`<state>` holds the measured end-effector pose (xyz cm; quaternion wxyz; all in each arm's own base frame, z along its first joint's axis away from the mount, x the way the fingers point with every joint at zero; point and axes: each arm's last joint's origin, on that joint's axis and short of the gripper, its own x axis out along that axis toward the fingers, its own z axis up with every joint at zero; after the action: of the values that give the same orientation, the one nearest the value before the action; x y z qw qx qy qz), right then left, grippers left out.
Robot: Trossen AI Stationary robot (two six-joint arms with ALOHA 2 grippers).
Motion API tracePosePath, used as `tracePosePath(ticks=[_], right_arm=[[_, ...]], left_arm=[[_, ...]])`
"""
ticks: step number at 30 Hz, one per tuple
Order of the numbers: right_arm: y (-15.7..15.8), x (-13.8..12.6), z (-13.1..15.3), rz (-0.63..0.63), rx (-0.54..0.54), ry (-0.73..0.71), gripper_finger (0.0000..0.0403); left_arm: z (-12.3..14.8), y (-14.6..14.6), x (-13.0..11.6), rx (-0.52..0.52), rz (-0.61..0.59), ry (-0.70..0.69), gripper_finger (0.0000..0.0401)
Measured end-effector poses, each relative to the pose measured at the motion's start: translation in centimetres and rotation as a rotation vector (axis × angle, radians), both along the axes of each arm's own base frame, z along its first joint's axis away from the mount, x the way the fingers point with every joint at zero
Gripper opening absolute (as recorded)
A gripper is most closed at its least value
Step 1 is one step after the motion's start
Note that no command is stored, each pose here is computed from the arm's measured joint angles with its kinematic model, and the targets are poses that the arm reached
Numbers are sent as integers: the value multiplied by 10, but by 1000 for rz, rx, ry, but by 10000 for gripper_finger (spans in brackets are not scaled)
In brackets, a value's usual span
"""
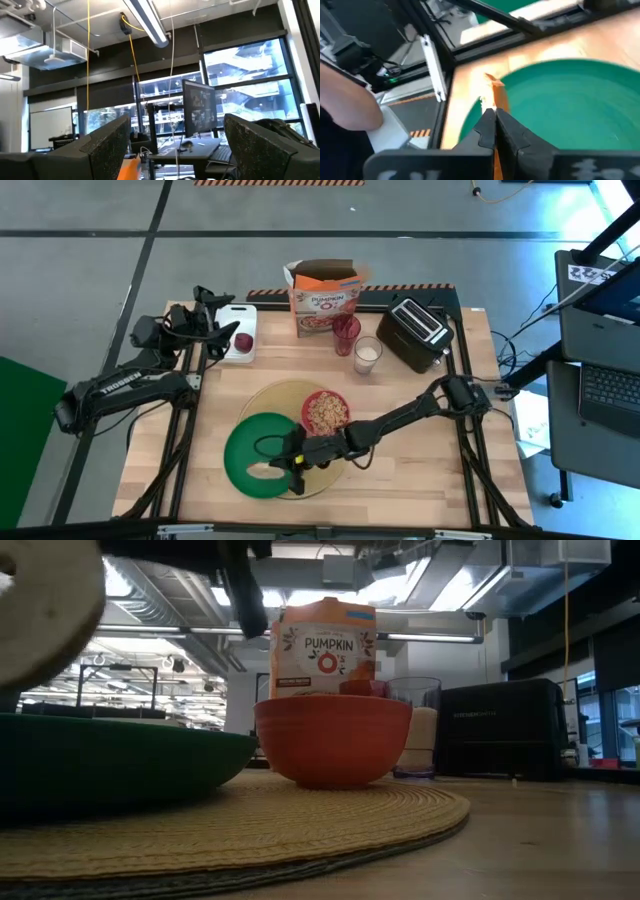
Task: Arrange a breakfast setting
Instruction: Put the toasted bread on top of the green plate
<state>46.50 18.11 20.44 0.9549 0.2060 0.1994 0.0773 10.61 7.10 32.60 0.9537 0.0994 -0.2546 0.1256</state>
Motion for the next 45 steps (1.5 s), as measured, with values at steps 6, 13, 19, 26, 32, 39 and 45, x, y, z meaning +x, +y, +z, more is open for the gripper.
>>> tracePosePath(ticks=[6, 13, 19, 26, 32, 39, 45], right_arm=[[1, 4, -15, -46, 34, 83, 1], [1, 0, -23, -77, 70, 176, 3], [3, -3, -27, -63, 65, 222, 8], [2, -6, -31, -51, 45, 276, 21], [1, -8, -33, -37, 9, 301, 39], [0, -8, -34, -49, -27, 299, 66], [0, -8, -34, -54, -49, 289, 86]], left_arm=[[1, -1, -1, 31, 19, -1, 314], [1, -1, -2, 52, 36, 2, 314], [1, -1, -2, 53, 37, 2, 314], [1, -1, -2, 51, 37, 2, 314], [0, -1, -1, 46, 36, 9, 314], [-1, 0, -1, 39, 36, 16, 314], [-1, 0, -1, 37, 34, 16, 314]])
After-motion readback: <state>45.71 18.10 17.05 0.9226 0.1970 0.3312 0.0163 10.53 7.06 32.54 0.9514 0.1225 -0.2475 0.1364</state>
